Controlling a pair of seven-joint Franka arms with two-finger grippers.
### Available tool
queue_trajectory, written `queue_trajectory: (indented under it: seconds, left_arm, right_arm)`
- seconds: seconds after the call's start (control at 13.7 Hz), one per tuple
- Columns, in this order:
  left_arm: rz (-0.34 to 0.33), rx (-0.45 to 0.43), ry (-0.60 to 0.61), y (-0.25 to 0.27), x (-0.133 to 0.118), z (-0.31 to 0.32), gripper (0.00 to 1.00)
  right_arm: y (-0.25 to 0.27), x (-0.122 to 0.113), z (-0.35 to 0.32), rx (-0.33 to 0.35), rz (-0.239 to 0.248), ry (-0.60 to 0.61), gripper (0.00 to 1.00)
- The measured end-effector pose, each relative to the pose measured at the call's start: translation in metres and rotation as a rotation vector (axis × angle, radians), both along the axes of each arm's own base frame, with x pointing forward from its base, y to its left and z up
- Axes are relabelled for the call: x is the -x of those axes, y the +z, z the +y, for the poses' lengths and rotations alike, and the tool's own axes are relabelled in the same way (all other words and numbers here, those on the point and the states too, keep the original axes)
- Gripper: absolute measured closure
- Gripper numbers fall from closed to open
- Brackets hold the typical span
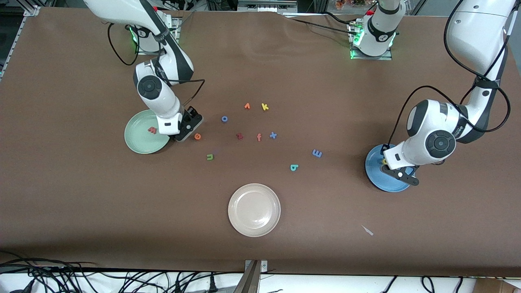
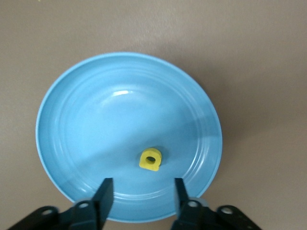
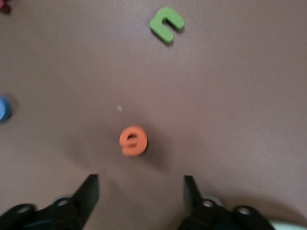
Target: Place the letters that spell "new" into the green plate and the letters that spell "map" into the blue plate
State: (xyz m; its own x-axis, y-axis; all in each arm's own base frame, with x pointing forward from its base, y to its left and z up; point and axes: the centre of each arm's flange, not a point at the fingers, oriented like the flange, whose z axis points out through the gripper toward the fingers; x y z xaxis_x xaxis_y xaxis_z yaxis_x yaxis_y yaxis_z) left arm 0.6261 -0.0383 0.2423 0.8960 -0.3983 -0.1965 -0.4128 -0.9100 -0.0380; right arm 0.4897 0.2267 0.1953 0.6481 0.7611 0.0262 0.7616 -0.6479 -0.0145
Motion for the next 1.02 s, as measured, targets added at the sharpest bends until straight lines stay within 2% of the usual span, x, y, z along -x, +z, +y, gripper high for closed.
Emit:
queue_trajectory:
  seconds: [0.07, 0.15, 0.22, 0.29, 0.59, 1.02]
  left_arm:
    - [-0.015, -0.004, 0.041, 0.004, -0.003, -0.005, 0.28]
    - [-0.03, -0.009, 0.092, 0.009, -0.005, -0.014, 0.17]
    - [-0.04, -0.015, 0.14, 0.013, -0.006, -0.028, 0.08]
    - [-0.045, -0.022, 0.187, 0.014, -0.004, -0.044, 0.0]
    - [-0.029, 0.017, 0.375, 0.017, 0.007, -0.103, 0.0]
    - [-0.03, -0.038, 0.578, 0.005, 0.037, -0.194, 0.0]
  right_arm:
    - [-0.001, -0.006, 0.005, -0.004, -0.007, 0.003, 0.32]
    - [-0.001, -0.011, 0.008, -0.007, -0.012, 0.005, 0.33]
    - [-0.002, -0.014, 0.01, -0.008, -0.014, 0.005, 0.39]
    - [-0.003, -0.016, 0.011, -0.008, -0.015, 0.006, 0.39]
    - [-0.014, -0.017, 0.013, -0.003, -0.001, 0.009, 0.41]
    - [-0.017, -0.01, 0.026, -0.002, 0.004, 0.03, 0.41]
